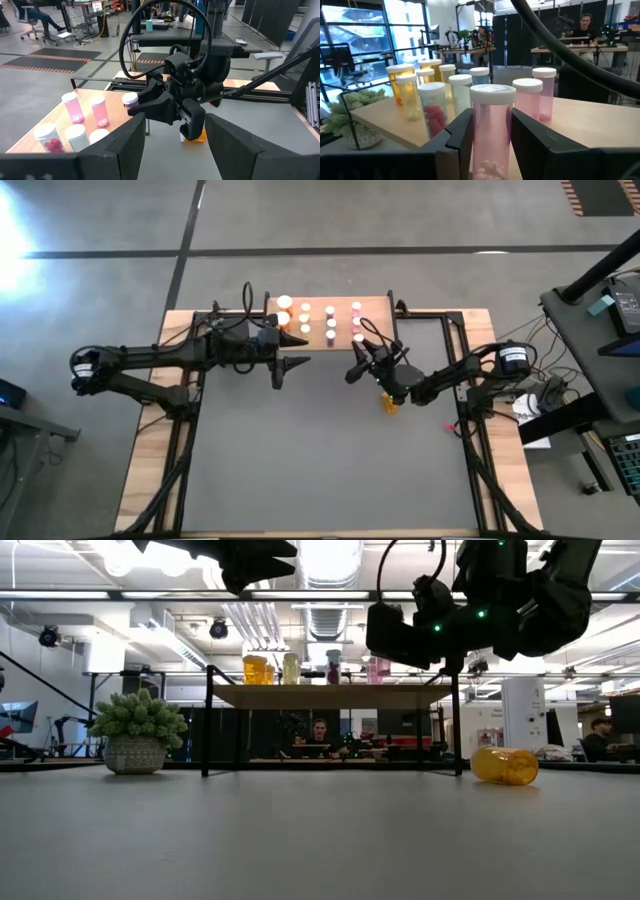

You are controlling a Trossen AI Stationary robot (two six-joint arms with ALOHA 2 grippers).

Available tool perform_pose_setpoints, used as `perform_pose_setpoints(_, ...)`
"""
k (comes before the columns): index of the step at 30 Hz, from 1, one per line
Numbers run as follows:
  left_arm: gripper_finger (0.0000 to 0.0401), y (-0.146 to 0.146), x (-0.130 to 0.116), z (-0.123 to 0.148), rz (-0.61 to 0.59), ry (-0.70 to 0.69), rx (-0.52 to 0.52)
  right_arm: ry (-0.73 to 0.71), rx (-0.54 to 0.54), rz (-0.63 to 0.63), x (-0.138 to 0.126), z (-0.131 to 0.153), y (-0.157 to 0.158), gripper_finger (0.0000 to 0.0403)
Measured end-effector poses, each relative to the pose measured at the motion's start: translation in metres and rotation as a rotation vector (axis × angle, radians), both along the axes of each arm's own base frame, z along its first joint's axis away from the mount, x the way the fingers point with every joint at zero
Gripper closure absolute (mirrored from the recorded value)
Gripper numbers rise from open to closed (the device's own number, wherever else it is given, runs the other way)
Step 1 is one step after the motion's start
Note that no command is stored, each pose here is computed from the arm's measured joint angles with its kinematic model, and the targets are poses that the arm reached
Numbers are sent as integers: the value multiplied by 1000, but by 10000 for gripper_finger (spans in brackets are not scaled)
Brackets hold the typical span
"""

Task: Pick and place medicine bottles onto shelf by color
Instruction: Put the pink pill bottle on the shelf aligned with the other pink pill bottles

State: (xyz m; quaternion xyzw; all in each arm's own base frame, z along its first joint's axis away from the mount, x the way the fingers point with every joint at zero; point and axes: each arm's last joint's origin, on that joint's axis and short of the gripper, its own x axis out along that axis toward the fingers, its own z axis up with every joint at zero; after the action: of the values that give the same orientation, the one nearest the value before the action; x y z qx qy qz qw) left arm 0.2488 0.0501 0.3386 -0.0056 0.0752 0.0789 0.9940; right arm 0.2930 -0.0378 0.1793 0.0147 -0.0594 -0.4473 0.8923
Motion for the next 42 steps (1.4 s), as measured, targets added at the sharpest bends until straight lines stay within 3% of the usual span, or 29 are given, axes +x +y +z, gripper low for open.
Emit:
perform_pose_setpoints(16,211,0,0,0,0,1,1,-39,70,-42,3,-14,-5,288)
perform_pose_setpoints(34,211,1,0,0,4,4,8,-34,56,-80,12,-10,-12,284)
perform_pose_setpoints(42,211,1,0,-1,4,11,6,-16,60,-109,13,-10,-14,257)
